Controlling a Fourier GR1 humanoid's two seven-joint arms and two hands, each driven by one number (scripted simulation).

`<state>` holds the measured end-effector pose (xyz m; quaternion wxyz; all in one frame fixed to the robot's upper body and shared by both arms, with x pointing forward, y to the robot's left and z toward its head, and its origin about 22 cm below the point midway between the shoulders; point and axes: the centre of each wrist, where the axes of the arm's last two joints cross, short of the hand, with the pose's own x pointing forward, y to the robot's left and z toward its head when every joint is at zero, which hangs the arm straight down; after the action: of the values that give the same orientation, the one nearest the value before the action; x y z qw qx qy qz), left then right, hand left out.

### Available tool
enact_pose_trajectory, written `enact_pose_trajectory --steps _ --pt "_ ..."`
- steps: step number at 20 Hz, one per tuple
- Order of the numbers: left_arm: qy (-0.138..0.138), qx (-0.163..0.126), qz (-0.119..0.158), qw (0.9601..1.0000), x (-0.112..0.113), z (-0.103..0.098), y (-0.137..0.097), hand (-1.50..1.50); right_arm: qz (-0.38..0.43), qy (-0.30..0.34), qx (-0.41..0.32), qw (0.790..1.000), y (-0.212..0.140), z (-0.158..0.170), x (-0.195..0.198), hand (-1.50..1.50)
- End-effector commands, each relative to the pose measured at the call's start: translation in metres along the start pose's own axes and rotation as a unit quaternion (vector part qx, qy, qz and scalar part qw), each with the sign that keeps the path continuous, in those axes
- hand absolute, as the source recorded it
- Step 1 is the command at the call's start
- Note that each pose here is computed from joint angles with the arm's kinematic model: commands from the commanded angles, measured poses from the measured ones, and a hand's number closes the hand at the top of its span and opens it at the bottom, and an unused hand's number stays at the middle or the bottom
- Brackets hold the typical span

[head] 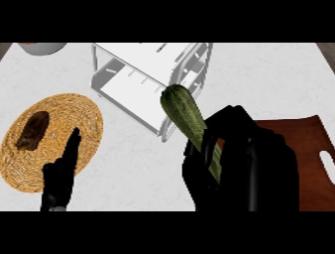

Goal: Pick the squash from the tray and place it in the tiered basket

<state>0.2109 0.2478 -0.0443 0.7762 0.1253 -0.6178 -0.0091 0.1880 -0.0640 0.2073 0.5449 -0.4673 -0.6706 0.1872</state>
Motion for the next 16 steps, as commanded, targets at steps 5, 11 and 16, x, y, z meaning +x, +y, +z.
enact_pose_trajectory --steps 5,11,16 --pt "0.030 -0.015 0.001 0.9994 -0.014 0.009 -0.002 0.00 0.044 0.095 -0.033 0.994 -0.024 -0.028 0.035 1.50" --pt "0.015 -0.020 -0.004 0.9997 -0.002 -0.003 -0.003 0.00 0.033 0.124 -0.036 0.991 -0.026 -0.083 0.059 1.50" --pt "0.013 -0.024 -0.002 0.9996 0.003 -0.011 -0.007 0.00 0.044 0.141 -0.025 0.989 -0.010 -0.112 0.076 1.50"
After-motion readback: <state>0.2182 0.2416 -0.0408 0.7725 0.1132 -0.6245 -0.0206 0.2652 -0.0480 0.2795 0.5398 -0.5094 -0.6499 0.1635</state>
